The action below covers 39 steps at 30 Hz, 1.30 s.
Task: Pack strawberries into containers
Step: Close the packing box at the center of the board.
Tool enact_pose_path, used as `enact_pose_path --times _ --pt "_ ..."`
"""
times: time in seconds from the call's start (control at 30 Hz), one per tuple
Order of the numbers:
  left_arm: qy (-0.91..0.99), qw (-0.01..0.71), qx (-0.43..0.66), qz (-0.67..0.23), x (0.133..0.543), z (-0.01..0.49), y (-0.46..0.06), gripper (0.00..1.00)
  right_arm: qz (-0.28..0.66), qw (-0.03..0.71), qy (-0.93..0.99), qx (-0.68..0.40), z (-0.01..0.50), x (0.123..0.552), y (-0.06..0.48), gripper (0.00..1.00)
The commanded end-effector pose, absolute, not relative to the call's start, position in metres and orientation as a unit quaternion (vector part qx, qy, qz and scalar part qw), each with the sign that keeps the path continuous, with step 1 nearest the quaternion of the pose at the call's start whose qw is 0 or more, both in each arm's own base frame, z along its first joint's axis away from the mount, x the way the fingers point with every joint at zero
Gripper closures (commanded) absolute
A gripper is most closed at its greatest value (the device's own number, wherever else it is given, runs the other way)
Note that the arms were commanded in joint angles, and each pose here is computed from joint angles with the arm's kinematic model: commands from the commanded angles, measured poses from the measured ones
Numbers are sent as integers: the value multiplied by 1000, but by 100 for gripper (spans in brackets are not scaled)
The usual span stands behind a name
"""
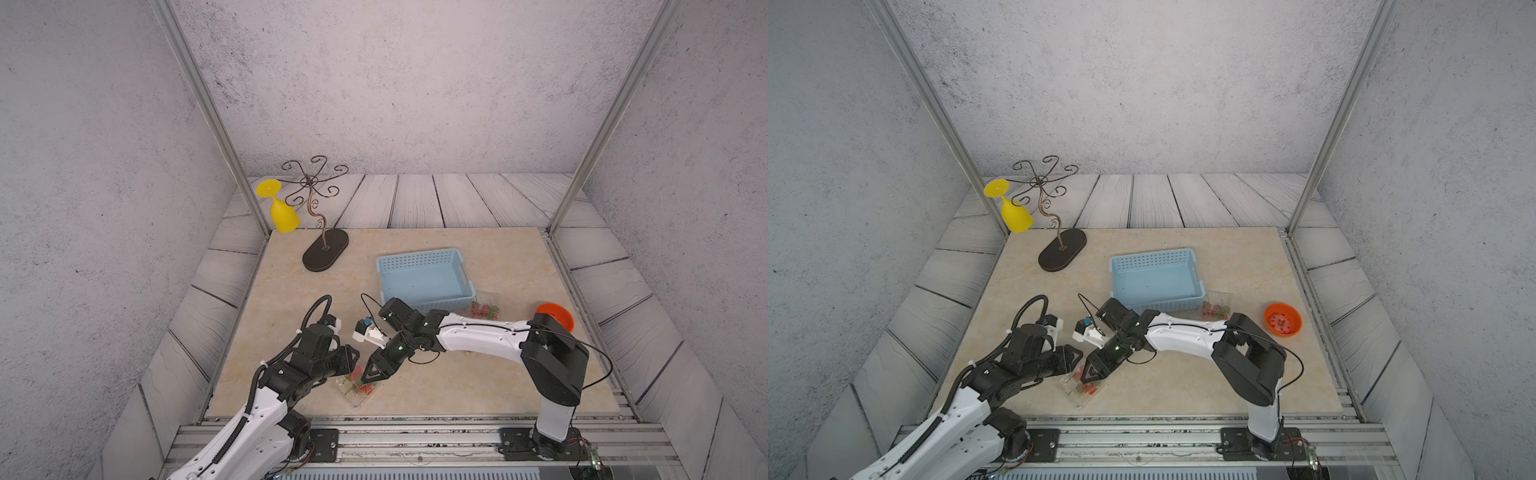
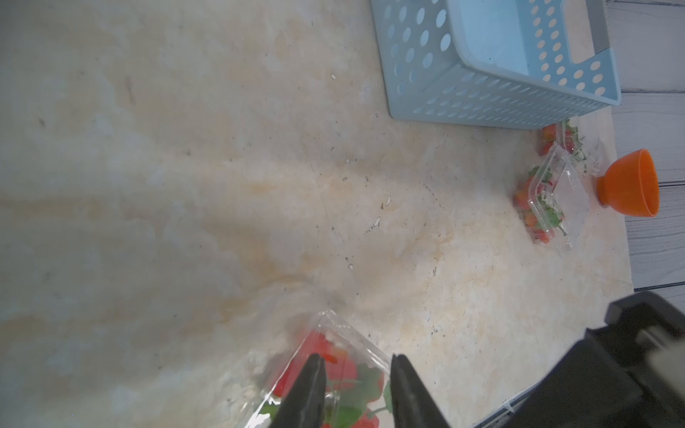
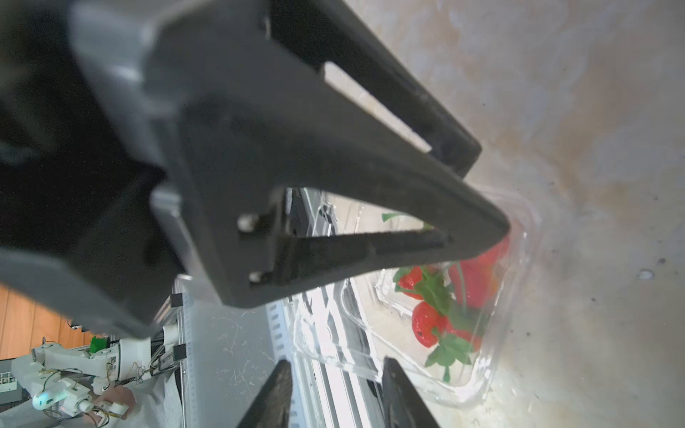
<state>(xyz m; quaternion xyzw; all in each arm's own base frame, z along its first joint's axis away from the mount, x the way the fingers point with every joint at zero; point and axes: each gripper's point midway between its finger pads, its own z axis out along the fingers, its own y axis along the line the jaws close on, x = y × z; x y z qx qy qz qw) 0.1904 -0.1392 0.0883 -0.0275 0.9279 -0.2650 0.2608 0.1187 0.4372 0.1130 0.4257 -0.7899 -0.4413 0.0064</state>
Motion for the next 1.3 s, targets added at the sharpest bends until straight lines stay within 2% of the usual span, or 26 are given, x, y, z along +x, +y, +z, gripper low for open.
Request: enact_pose_path --times 0.0,0.17,0.37,0.83,1.27 --pt "934 248 -47 -253 183 76 -134 66 -410 32 -816 407 83 116 430 61" --pt "936 243 -50 -250 178 65 -133 67 -380 26 -846 374 70 128 422 61" --pt "940 235 -46 -245 175 54 -134 67 -369 25 -862 346 64 141 420 54" --pt "942 229 -45 -241 170 42 -132 68 -313 34 -883 347 45 148 412 51" --pt "939 236 -38 -245 170 46 -133 68 -279 41 -885 370 37 136 412 50"
